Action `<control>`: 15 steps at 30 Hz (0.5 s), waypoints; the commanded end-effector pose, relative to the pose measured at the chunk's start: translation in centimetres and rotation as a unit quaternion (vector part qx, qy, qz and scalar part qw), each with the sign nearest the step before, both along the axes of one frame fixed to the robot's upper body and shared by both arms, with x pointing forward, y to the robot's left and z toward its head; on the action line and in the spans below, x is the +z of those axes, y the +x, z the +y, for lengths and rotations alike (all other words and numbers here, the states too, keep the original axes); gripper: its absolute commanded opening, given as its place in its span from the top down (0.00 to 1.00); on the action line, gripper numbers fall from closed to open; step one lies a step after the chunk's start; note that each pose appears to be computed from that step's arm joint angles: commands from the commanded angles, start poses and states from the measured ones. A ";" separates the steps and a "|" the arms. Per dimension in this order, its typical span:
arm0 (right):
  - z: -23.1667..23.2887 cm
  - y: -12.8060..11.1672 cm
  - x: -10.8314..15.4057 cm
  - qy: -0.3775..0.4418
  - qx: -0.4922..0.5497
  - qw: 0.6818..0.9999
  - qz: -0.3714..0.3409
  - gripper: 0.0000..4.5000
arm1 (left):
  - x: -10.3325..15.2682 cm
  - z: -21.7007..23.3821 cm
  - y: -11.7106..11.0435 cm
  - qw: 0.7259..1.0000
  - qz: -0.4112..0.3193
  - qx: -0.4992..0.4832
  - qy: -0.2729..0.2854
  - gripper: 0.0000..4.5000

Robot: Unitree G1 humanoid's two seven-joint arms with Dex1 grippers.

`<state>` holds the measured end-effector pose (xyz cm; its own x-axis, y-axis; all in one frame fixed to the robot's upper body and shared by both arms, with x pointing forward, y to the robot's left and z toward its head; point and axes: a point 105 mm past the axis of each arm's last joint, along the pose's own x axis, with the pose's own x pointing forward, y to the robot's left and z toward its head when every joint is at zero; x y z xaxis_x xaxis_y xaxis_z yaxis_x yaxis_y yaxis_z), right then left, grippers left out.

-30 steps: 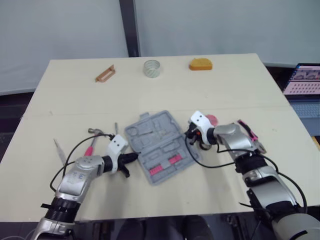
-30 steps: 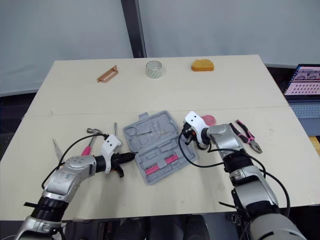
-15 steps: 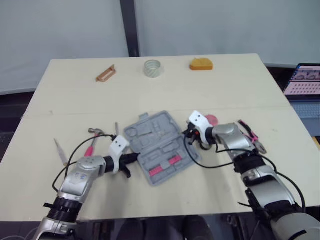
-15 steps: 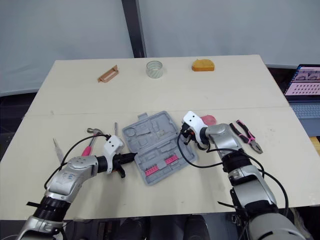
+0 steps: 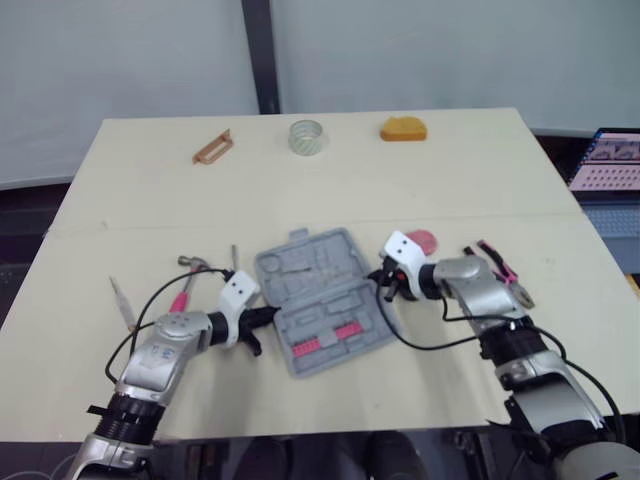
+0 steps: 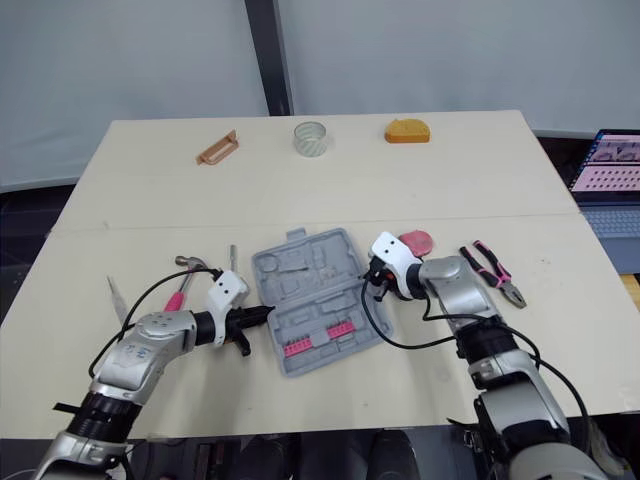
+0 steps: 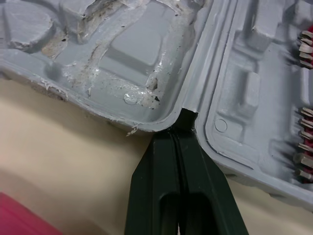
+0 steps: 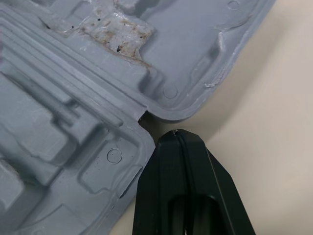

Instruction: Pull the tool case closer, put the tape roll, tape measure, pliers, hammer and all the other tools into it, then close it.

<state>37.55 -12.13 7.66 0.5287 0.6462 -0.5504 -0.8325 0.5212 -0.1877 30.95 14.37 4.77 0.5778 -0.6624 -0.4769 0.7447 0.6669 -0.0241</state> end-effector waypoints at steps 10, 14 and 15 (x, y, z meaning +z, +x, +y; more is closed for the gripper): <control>0.9 -5.2 -0.1 0.018 0.037 0.998 0.039 1.00 | -0.3 -0.3 -3.5 0.999 0.024 -0.028 -0.003 1.00; 0.7 -6.7 -0.2 0.018 0.033 0.998 0.050 1.00 | -0.5 -0.2 -4.6 0.999 0.036 -0.035 0.002 1.00; 0.6 -7.2 -0.3 0.018 0.033 0.998 0.054 1.00 | -0.6 -0.1 -4.9 0.999 0.038 -0.036 0.003 1.00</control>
<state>31.22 -12.29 6.27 0.4399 0.6613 -0.6075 -0.8617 0.5014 -0.0781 26.82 14.82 3.90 0.5202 -0.6722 -0.5269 0.7629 0.6430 -0.0672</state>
